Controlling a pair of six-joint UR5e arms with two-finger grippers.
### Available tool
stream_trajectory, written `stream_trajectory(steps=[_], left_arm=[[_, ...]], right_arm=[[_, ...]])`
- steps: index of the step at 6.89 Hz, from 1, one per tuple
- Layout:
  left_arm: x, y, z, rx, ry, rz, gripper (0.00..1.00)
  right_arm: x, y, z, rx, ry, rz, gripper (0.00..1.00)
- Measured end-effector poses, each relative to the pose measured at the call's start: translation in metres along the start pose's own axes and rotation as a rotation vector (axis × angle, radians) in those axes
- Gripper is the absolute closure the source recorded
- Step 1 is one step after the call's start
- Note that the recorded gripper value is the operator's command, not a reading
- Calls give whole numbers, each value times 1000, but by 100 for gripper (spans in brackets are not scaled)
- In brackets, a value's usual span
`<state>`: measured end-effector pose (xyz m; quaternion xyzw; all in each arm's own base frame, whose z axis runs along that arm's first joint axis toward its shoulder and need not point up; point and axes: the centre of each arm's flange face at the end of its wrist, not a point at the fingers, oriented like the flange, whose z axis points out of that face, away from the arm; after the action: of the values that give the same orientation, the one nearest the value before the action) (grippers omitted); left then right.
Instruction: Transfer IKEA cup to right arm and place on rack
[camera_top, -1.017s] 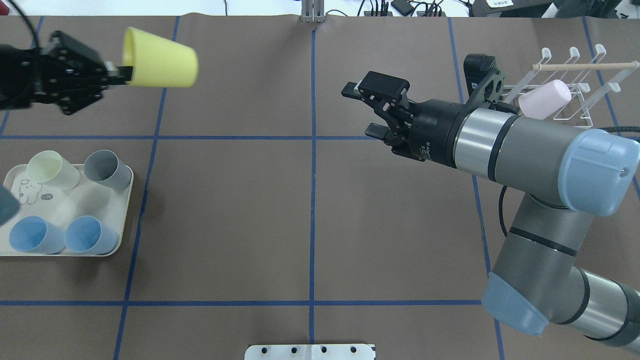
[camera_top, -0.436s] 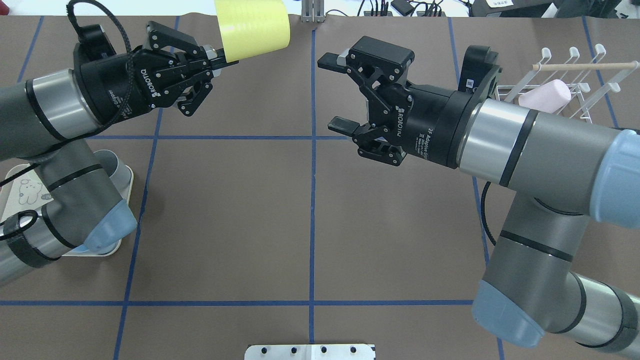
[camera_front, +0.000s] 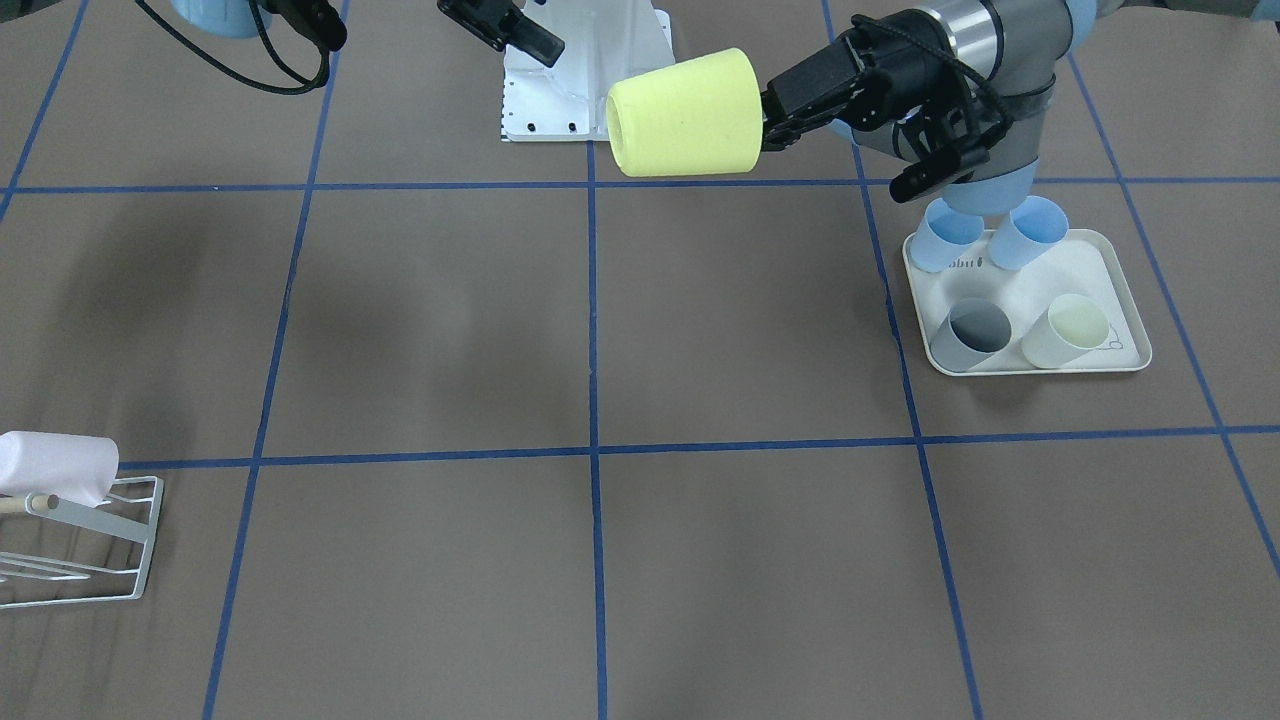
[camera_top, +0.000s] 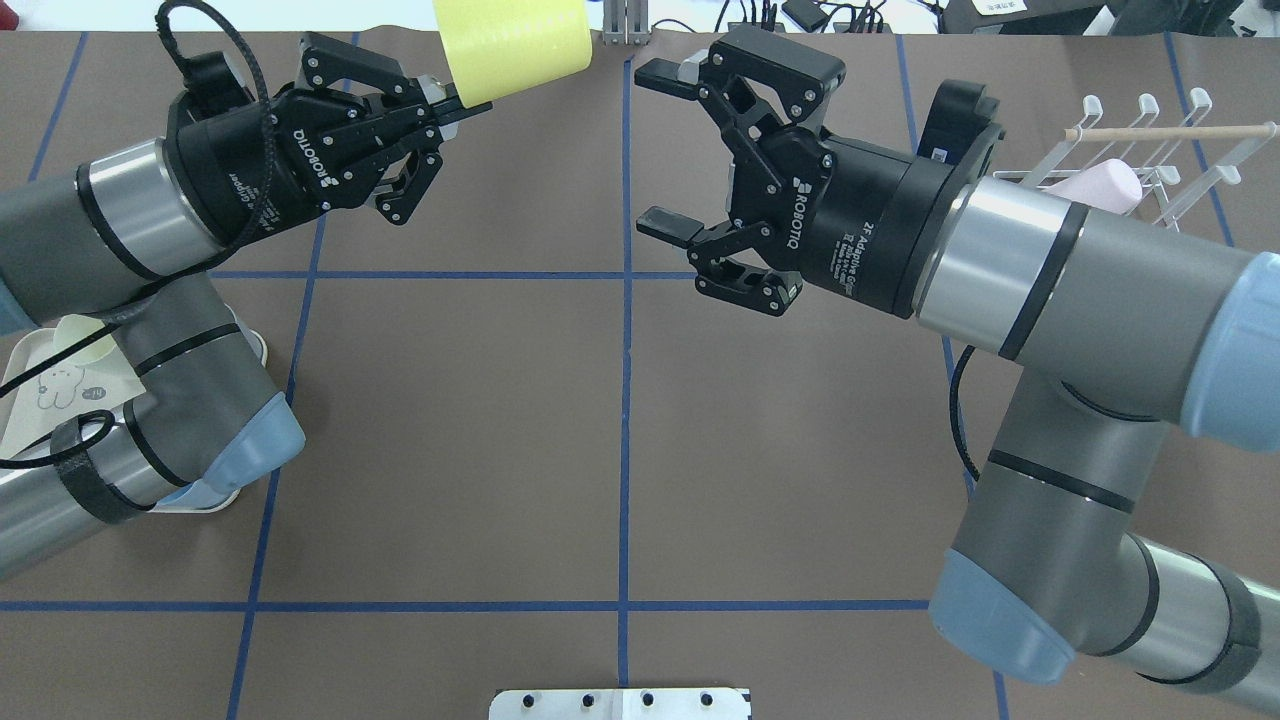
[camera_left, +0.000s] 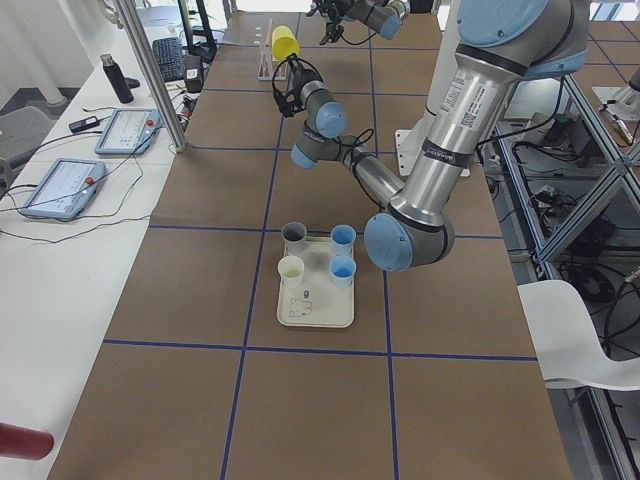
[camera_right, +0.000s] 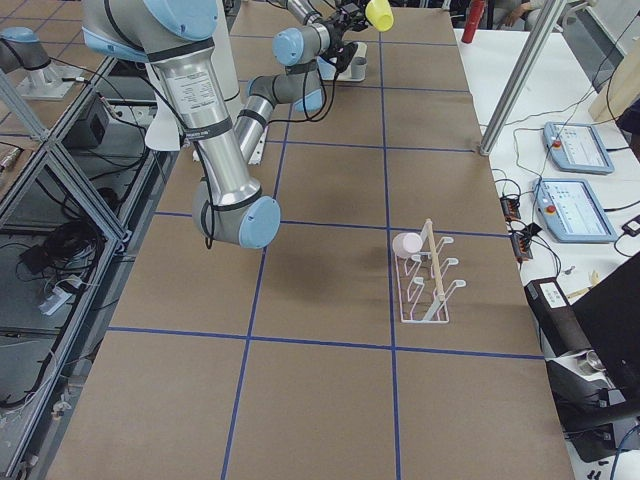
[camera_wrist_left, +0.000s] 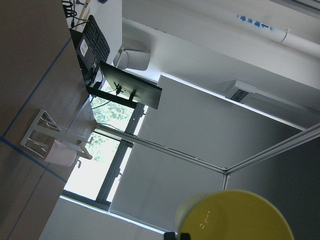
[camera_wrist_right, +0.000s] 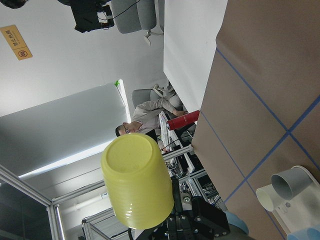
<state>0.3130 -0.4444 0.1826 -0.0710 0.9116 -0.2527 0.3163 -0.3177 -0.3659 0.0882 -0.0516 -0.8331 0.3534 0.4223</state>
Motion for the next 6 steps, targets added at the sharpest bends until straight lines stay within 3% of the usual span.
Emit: stream_trajectory(steps=[2,6], left_arm=[[-1,8,12,-31,-37,-6,100],[-2,26,47,-36,-89,-18,100]], right_arm=[[-6,-24,6,52,-3,-31,0],[-13,-30,15,70,-11,-100,0]])
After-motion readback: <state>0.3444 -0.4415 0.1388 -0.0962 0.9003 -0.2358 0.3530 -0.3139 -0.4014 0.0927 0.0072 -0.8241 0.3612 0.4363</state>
